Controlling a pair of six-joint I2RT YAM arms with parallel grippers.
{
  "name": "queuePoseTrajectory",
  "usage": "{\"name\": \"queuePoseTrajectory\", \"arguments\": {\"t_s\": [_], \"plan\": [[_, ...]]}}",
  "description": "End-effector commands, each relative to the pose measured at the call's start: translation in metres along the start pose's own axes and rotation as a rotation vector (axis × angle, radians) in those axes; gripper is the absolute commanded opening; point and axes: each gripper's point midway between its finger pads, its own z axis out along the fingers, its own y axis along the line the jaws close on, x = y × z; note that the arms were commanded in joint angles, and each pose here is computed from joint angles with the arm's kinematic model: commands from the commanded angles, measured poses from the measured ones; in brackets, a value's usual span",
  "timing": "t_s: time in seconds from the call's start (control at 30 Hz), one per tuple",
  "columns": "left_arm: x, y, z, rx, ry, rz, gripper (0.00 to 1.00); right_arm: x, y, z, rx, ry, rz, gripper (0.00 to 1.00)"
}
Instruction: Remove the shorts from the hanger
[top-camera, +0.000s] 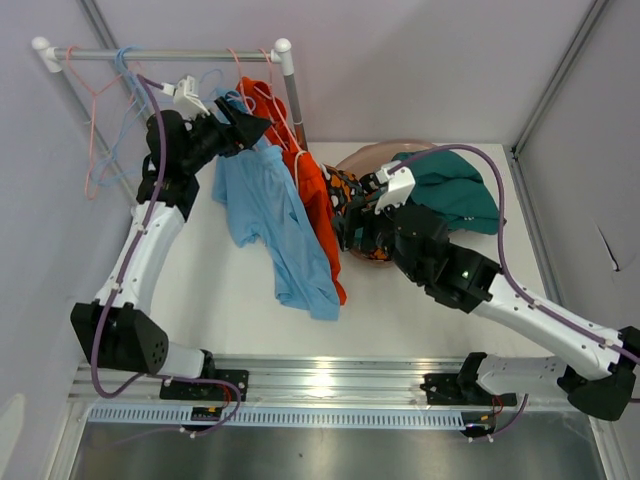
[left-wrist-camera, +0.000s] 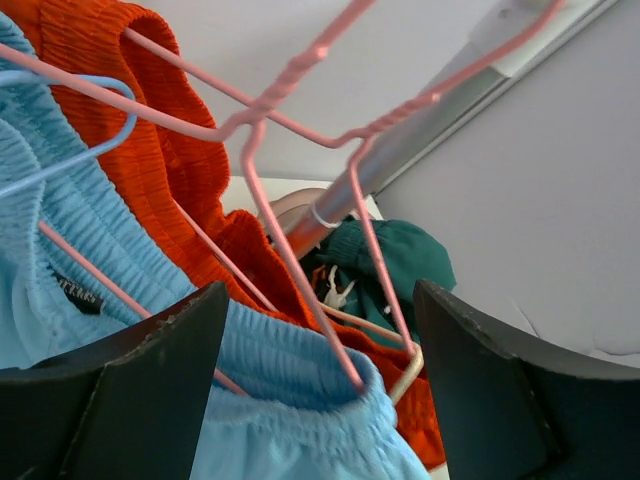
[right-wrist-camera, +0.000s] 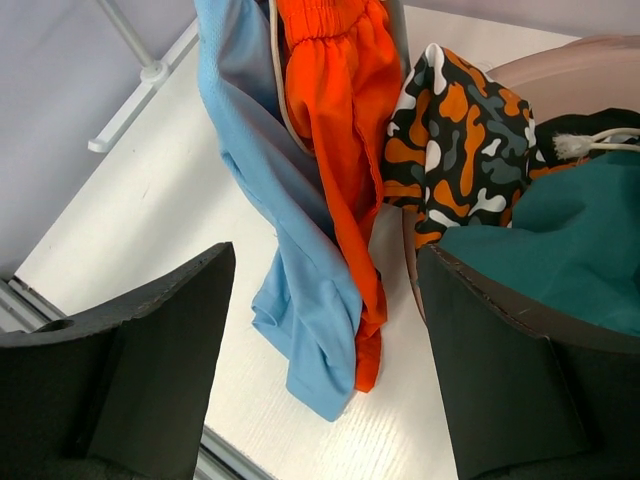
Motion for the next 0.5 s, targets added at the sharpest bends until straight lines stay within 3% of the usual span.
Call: {"name": "queuePoseTrajectory", "arguments": {"t_s": [0.0,0.13,0.23,0.27,0.37,0.47], "plan": [[-0.001,0.001,0.019,0.053,-0.029,-0.03,0.78,-0.013,0.01,0.008,-0.01,-0.034,-0.003,0.79],[-0.001,0.013,0.035,0.031,-0.028,-0.044,0.66,-0.01,0.014,0.014,-0.014,-0.032,-0.007,0.79],[-0.001,0.014,0.042,0.042,-0.025,-0.049,0.45,-0.008,0.017,0.018,-0.02,-0.031,-0.008,0.79],[0.0,0.016,0.042,0.035,-0.018,-0.054,0.29,-0.008,0.019,0.019,-0.027,-0.034,-0.006,0.78],[-0.007,0.012,0.038,0.027,-0.036,-0.037,0.11,-0.01,0.03,0.025,-0.063,-0.042,-0.015,0.76],[-0.016,0.007,0.03,0.012,-0.05,-0.011,0.09,-0.012,0.044,0.034,-0.1,-0.06,-0.031,0.77]]}}
